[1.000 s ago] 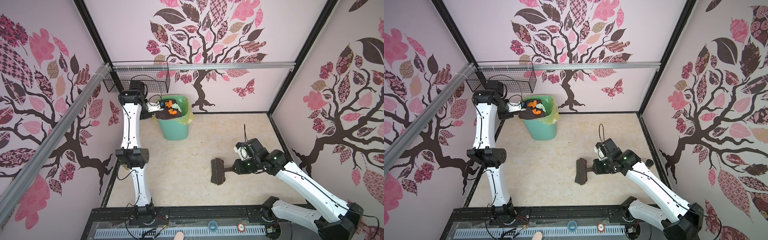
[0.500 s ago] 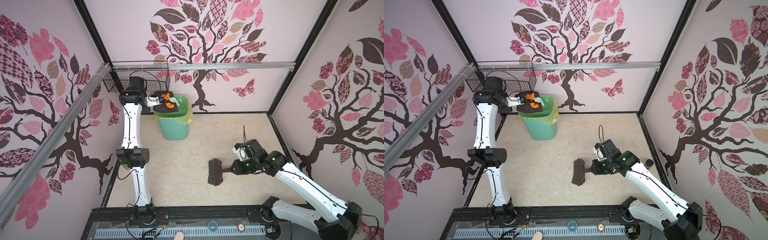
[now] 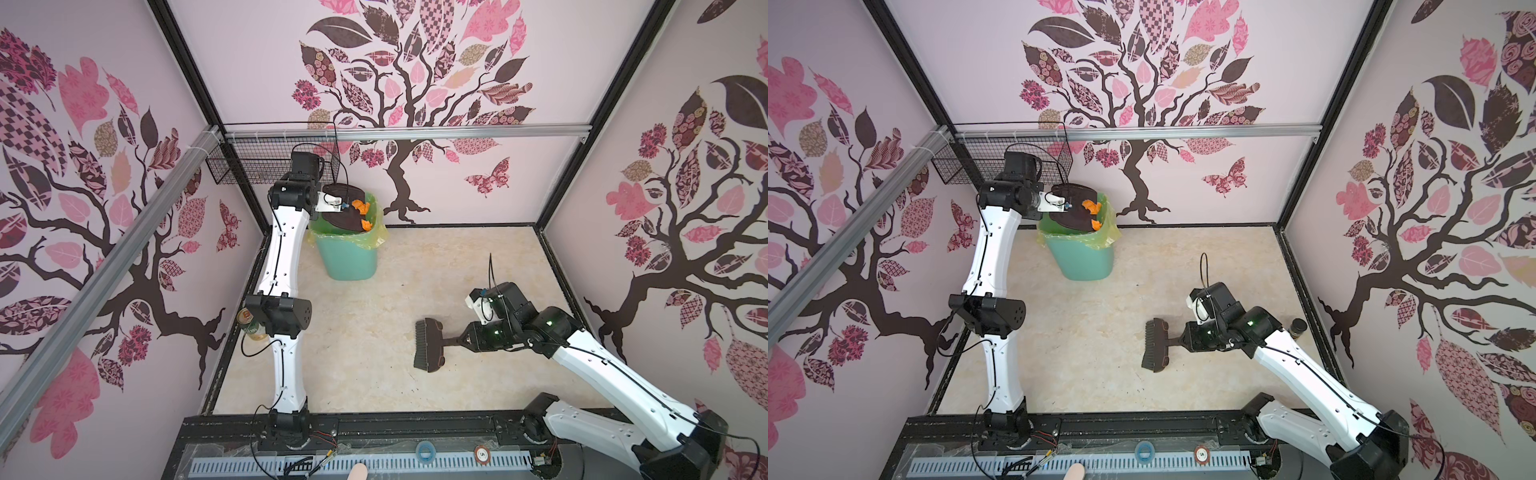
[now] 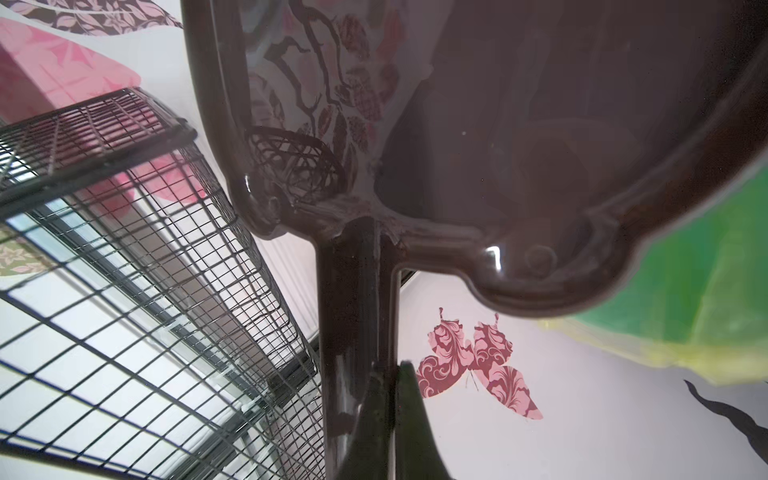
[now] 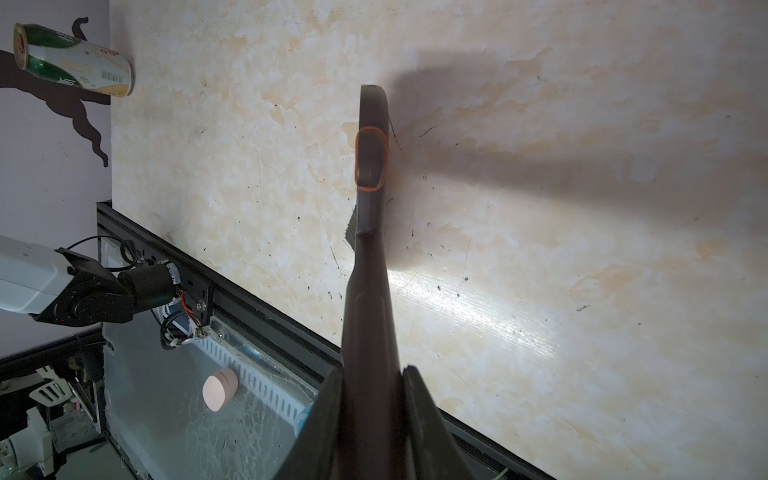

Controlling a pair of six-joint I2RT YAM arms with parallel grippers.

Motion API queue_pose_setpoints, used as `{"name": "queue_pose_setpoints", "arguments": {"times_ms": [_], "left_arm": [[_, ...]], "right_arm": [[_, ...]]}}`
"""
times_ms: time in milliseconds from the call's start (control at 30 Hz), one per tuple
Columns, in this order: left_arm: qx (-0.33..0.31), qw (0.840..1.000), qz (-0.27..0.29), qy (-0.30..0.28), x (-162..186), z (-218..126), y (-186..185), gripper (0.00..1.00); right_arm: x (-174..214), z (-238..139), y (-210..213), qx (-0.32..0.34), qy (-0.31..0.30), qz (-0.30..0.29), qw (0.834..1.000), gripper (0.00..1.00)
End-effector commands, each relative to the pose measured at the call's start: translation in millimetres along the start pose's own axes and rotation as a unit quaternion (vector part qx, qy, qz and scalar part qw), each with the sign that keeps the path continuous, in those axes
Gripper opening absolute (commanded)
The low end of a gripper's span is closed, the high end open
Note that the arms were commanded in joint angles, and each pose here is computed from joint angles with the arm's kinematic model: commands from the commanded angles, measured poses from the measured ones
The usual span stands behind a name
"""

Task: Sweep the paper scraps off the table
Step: 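Tilt the dustpan with the left gripper to dump the scraps into the bin, then lower the dustpan with the left gripper while the right gripper sets down the brush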

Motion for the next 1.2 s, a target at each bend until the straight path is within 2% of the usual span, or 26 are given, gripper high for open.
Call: {"name": "queue_pose_setpoints", "arguments": {"times_ms": [0, 100, 200, 400, 533, 700, 867, 1033, 1167], "left_arm": [[-0.046, 0.999, -0.018, 0.019, 14, -19, 14, 0.0], [-0.031, 0.999, -0.033, 0.007, 15, -21, 8, 0.0], [-0.008, 0.996, -0.086, -0.033, 16, -27, -2, 0.0], [0.034, 0.973, -0.182, -0.138, 12, -62, -23, 0.0], [0.049, 0.959, -0.218, -0.172, 15, -77, -30, 0.0], [0.084, 0.947, -0.233, -0.204, 16, -96, -45, 0.0], [0.116, 0.938, -0.23, -0.234, 7, -133, -67, 0.0], [0.15, 0.929, -0.217, -0.259, -14, -172, -106, 0.0], [0.159, 0.931, -0.21, -0.254, -34, -177, -157, 0.0]], "right_arm": [[6, -1, -8, 0.016, 0.006, 0.009, 1.0, 0.0], [6, 0, -7, 0.016, 0.007, 0.009, 1.0, 0.0], [5, 0, -7, 0.015, 0.004, 0.011, 1.0, 0.0], [3, 0, -7, 0.019, 0.007, 0.011, 1.0, 0.0], [0, -2, -3, 0.017, 0.003, 0.01, 1.0, 0.0], [-2, -4, 0, 0.011, 0.0, 0.013, 1.0, 0.0], [-2, -9, -1, 0.022, -0.004, 0.009, 1.0, 0.0], [-13, -20, -2, 0.067, -0.028, -0.004, 0.997, 0.0], [-32, -29, 1, 0.106, -0.053, -0.016, 0.993, 0.0]]}}
Point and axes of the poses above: each gripper's point midway between its finger pads, its own z axis out along the fingers, its own y axis along the line the jaws close on, x = y × z, the point moved 7 cm from there along -z, back along the fingers, and after that the axes turned 7 degrees about z, right-handed, at the moved point
